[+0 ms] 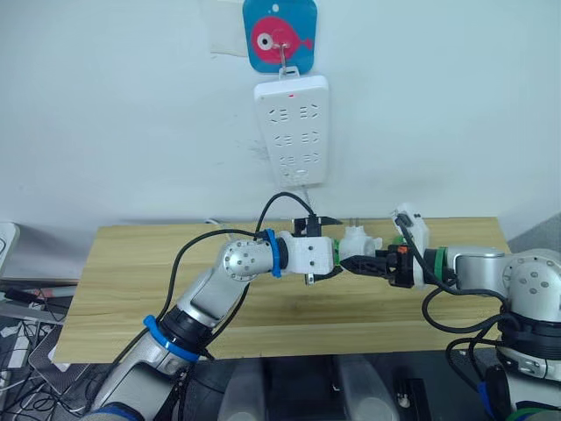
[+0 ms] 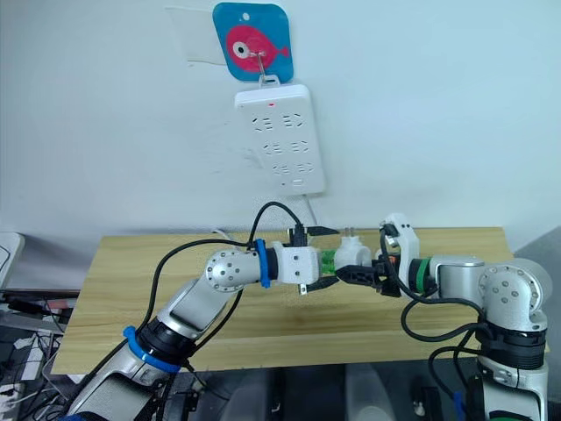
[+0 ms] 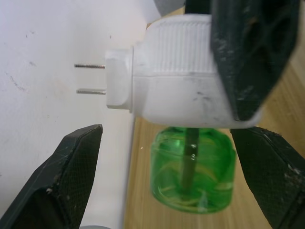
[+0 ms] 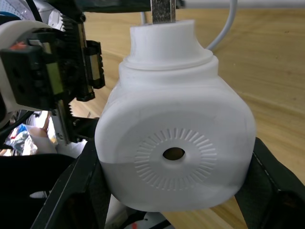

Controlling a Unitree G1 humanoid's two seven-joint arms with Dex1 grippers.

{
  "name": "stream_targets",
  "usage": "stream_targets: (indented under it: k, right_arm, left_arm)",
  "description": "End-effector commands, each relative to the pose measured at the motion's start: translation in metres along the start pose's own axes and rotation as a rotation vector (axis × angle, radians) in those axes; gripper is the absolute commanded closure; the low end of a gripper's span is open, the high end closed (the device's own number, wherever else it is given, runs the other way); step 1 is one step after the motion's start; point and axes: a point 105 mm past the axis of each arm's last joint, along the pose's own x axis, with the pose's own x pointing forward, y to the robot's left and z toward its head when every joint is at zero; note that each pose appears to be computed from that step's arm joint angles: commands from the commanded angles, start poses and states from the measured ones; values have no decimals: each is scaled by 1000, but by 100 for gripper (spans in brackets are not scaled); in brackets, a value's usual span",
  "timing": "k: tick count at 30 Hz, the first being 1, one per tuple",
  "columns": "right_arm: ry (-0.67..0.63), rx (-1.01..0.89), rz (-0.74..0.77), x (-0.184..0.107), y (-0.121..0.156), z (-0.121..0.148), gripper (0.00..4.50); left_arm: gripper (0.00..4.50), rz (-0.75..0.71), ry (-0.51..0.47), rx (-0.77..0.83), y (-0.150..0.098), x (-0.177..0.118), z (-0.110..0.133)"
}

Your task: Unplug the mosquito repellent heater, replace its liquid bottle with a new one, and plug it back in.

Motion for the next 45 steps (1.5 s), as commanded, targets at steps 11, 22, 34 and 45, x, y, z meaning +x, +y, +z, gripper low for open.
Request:
stream_targets:
  k: [11, 22, 34, 45]
  right_arm:
    - [-53, -32, 43, -3, 14, 13, 153]
    - [-37, -51, 43, -2, 16, 14, 153]
    - [-448, -139, -70, -32, 27, 31, 3]
    - [-647, -273, -42, -25, 59, 34, 3]
  left_arm:
    - [120, -32, 43, 6, -5, 2, 3]
    - [223, -44, 51, 42, -4, 2, 1]
    - [223, 177, -207, -419, 14, -10, 7]
    - [223, 225, -424, -754, 15, -9, 26]
